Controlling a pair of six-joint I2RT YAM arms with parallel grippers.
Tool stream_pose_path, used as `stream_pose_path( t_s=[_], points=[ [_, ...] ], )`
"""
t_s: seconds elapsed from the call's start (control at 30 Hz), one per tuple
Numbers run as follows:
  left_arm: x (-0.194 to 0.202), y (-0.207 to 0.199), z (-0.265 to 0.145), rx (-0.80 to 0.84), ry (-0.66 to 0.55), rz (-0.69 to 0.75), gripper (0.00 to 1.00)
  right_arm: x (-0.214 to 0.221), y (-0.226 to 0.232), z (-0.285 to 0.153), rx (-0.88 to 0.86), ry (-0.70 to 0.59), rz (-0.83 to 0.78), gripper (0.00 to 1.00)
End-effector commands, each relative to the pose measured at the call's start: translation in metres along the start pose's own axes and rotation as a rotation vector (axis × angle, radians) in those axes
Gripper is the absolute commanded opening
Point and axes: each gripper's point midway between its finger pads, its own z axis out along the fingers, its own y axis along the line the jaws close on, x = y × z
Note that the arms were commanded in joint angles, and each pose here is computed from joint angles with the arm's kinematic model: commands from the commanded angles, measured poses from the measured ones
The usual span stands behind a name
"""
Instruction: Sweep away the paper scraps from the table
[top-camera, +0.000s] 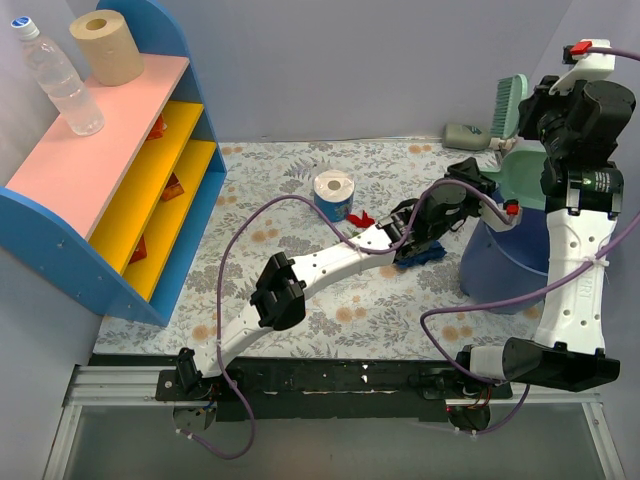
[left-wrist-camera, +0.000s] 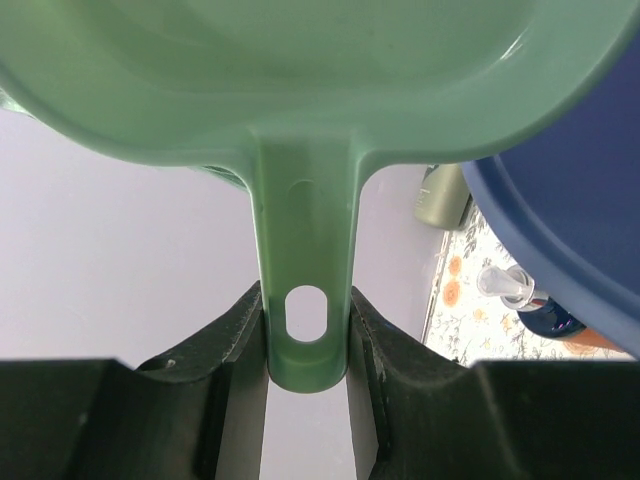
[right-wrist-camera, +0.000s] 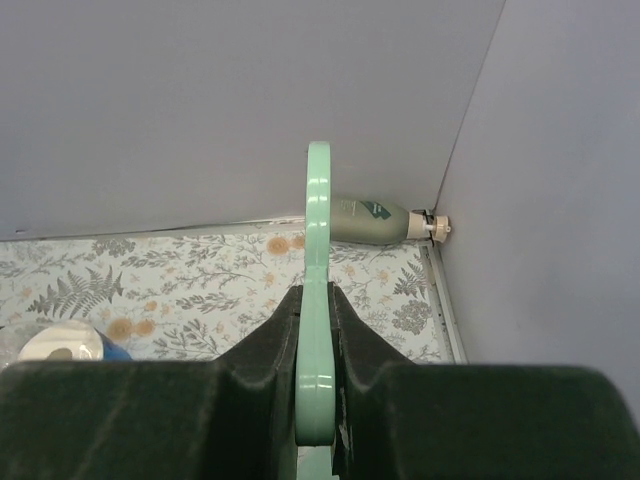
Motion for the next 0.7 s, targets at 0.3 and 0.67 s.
stream_pose_path(
  t_s=[0.3, 0.67],
  points=[
    [-0.016, 0.098, -0.028, -0.196, -0.038, -0.025, 0.00, -0.079, 0.032, -0.013, -0.166, -0.214, -0.012, 0.01],
    [0.112, 0.122, -0.090, -0.004, 0.313, -0.122, 0.00, -0.122, 0.048, 0.012, -0.266, -0.294, 0.047, 0.01]
  ],
)
